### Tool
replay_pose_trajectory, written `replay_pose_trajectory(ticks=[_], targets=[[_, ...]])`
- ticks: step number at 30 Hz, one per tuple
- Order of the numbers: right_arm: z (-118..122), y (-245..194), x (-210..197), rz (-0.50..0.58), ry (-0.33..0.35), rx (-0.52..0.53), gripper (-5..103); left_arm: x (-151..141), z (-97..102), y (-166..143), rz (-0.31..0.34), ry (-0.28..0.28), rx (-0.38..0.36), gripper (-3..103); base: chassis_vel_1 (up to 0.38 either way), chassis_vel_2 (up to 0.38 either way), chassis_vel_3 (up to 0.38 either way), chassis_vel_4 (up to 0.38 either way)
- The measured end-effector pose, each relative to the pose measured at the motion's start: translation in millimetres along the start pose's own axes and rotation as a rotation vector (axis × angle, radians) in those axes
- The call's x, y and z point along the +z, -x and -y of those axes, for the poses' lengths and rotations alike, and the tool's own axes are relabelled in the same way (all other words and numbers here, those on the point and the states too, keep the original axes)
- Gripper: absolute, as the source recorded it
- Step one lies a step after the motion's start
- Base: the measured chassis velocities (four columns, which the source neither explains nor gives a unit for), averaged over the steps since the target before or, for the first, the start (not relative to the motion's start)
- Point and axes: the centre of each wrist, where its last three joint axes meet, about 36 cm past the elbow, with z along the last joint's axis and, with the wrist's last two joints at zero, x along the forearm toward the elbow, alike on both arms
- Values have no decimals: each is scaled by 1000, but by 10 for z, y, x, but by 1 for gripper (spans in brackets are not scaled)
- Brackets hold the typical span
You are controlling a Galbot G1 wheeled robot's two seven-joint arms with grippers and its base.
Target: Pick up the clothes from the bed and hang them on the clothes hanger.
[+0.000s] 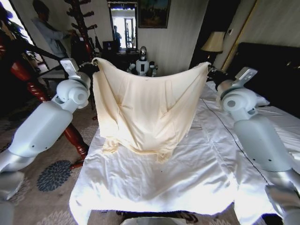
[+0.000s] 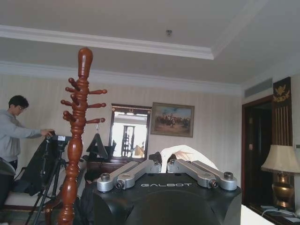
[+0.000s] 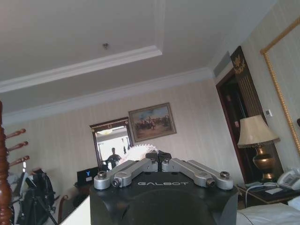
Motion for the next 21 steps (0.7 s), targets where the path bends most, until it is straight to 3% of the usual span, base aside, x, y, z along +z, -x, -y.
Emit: replay_pose_trajectory(ticks=[2, 6, 12, 17, 21], targets=[[-30, -76, -59, 3, 5, -10, 0, -13, 3, -88, 1, 8, 3, 1, 0, 0, 0, 0], [-71, -581, -209, -22, -41, -47, 0, -79, -199, -625, -1, 110, -8, 1, 0, 0, 0, 0], [-203, -938, -376, -21, -89, -89, 0, -356, -205, -1074, 31, 161, 11, 1, 0, 0, 0, 0], [-321, -1046, -543, -5, -82, -111, 0, -540, -96, -1240, 56, 173, 12, 1, 0, 0, 0, 0], [-291, -1013, -535, -16, -85, -94, 0, -451, -182, -1144, 31, 187, -36, 1, 0, 0, 0, 0]])
